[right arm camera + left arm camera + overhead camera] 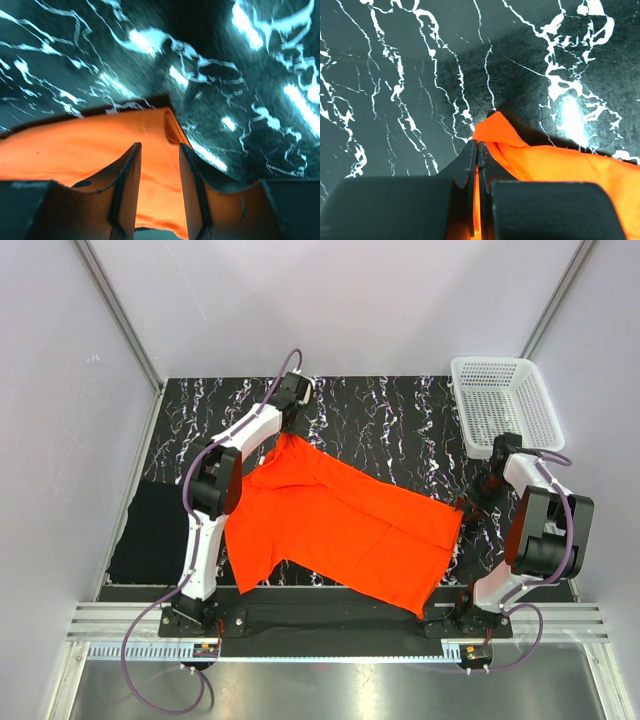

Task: Fold and stack the t-shirts
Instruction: Flatten the tshirt out

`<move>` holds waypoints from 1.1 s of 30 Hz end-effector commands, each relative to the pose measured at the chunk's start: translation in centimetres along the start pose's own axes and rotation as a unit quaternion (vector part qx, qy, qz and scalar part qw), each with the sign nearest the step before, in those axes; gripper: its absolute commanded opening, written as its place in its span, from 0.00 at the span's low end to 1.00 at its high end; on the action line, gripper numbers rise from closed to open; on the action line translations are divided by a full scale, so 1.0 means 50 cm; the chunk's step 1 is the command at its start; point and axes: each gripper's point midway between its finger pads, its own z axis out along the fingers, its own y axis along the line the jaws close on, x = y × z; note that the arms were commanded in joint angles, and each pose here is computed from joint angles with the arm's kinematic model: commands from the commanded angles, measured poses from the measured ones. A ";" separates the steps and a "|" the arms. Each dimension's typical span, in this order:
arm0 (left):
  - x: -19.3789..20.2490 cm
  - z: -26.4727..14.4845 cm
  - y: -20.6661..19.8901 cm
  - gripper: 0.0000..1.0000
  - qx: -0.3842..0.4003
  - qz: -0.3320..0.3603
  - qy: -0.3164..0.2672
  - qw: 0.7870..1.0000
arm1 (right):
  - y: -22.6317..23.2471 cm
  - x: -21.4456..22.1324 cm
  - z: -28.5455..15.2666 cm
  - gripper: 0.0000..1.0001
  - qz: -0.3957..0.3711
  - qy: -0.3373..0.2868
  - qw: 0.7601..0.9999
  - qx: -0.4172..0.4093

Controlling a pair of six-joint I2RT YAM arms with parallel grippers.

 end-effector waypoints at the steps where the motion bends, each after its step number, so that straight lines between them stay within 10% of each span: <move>1: -0.057 -0.025 0.010 0.00 0.013 -0.028 -0.043 0.999 | 0.017 -0.054 -0.003 0.43 -0.017 -0.042 0.999 -0.003; 10: -0.063 -0.035 0.042 0.00 0.032 -0.077 -0.046 0.995 | 0.025 -0.049 0.026 0.35 -0.003 -0.026 1.000 -0.011; 15: -0.075 -0.047 0.064 0.00 0.057 -0.128 -0.050 0.989 | 0.020 -0.047 0.037 0.03 0.001 -0.023 1.000 -0.005; 19: -0.089 -0.065 0.085 0.00 0.093 -0.193 -0.049 0.976 | 0.005 -0.032 0.034 0.00 0.015 -0.022 1.000 0.008; 26: -0.084 -0.080 0.142 0.00 0.200 -0.417 -0.015 0.887 | -0.053 0.001 0.004 0.00 0.050 -0.051 0.996 0.054; 33: -0.130 -0.152 0.184 0.00 0.206 -0.468 -0.096 0.854 | -0.053 -0.001 -0.008 0.00 0.050 -0.062 0.996 0.050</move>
